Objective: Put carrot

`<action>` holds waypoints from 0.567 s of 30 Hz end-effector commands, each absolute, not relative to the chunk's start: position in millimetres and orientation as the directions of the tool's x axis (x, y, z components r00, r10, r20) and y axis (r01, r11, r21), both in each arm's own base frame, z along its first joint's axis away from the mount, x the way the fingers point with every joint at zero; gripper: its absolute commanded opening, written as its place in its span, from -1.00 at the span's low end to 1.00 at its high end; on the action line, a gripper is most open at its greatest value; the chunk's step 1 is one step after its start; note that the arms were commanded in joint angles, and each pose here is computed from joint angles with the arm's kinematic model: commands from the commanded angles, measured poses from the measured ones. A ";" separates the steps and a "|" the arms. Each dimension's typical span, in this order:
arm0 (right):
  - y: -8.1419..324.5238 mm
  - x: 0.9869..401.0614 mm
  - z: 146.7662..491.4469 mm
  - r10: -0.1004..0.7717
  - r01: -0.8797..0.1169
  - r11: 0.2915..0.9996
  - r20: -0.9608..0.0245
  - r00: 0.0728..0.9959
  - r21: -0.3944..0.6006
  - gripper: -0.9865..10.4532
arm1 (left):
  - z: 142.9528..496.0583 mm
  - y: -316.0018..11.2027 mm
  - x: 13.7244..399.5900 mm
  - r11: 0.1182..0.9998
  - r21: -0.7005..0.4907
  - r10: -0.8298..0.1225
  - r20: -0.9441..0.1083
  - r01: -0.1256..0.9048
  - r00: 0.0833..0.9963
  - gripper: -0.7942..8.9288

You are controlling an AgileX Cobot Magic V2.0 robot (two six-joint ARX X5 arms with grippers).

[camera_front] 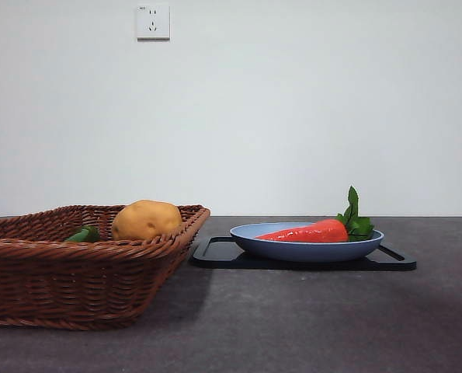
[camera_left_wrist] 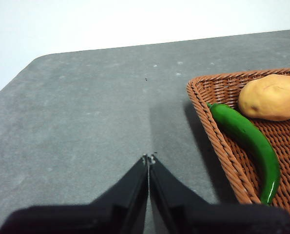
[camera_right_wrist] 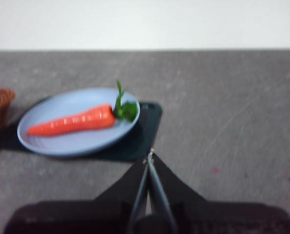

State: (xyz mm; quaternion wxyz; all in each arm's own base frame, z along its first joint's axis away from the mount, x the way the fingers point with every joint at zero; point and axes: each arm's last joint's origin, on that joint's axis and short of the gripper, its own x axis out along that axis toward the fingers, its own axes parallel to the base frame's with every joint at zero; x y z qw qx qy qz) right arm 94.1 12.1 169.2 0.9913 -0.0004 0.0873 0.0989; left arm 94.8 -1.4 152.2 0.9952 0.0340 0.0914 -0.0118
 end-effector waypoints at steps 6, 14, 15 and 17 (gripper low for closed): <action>12.3 94.9 152.1 0.198 -0.202 0.979 -0.173 0.965 -0.009 -0.81 | 151.3 -1.2 95.1 0.998 0.062 -0.016 -0.176 0.028 0.984 -0.82; 12.3 94.8 149.6 0.198 -0.198 0.980 -0.168 0.966 0.012 -0.81 | 151.3 -1.2 95.1 0.998 0.062 -0.016 -0.176 0.028 0.984 -0.82; 12.3 94.8 149.6 0.198 -0.196 0.980 -0.168 0.966 0.024 -0.81 | 151.3 -1.2 95.1 0.998 0.062 -0.016 -0.176 0.028 0.984 -0.82; 12.3 94.8 149.6 0.197 -0.195 0.980 -0.168 0.966 0.027 -0.81 | 151.3 -1.2 95.1 0.998 0.062 -0.016 -0.176 0.028 0.984 -0.82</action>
